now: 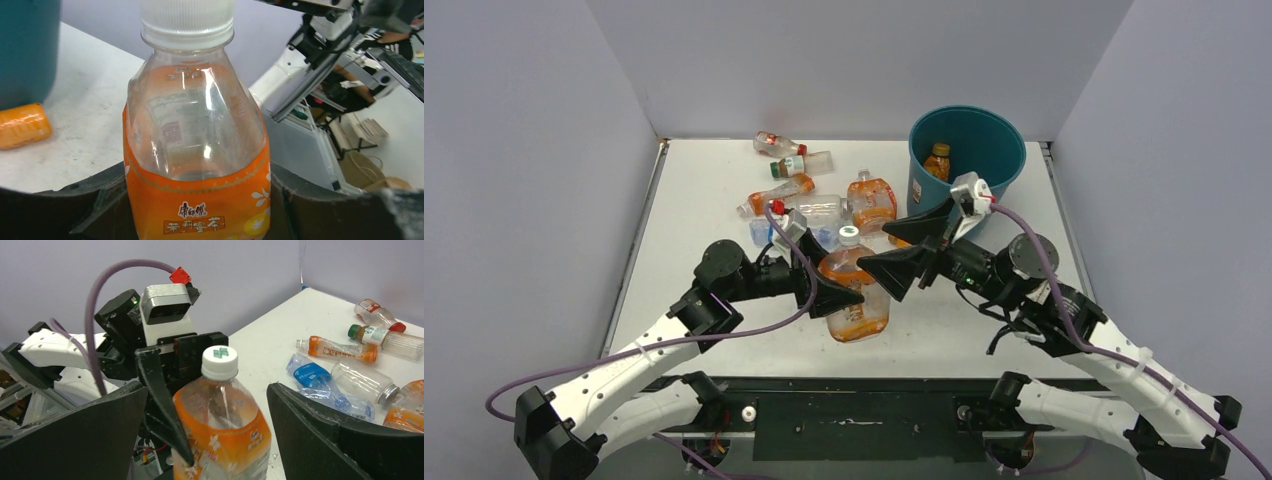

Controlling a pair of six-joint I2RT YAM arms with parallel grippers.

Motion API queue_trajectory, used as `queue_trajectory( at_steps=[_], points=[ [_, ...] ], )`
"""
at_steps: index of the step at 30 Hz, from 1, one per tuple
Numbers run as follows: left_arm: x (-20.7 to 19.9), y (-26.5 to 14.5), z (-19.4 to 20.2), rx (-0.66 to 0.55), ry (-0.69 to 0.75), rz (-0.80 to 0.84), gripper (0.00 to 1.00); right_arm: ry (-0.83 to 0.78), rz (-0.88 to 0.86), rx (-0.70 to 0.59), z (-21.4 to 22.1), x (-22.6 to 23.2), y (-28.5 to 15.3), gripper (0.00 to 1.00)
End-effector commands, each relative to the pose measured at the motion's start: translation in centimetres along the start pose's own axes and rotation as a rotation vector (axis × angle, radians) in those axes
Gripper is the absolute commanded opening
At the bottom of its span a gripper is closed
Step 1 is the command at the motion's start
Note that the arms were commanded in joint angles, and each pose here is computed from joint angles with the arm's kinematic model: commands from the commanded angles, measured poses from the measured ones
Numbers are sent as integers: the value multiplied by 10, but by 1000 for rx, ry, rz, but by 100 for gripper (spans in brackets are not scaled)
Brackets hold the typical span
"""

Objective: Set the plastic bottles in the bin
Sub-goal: Place the plastic bottle in the trash bin.

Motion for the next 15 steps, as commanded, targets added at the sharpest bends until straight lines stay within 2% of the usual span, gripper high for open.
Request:
queue_trajectory(
  at_steps=[1,15],
  points=[
    [-27,-1,-14,7,-22,148,34,-44,18,-18,-12,-2,14,92],
    [-19,-5,-12,17,28,67,34,-5,8,83,2,-4,51,65]
  ],
)
Point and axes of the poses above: each gripper's point midway between its finger pads, its own y axis out along the fingers, its own x axis along the line the jaws close on, z = x × y, the point moved 6 cm from there along -y, back along the fingers, and after that the axes turned 5 degrees about -y, right-handed, at the moved point
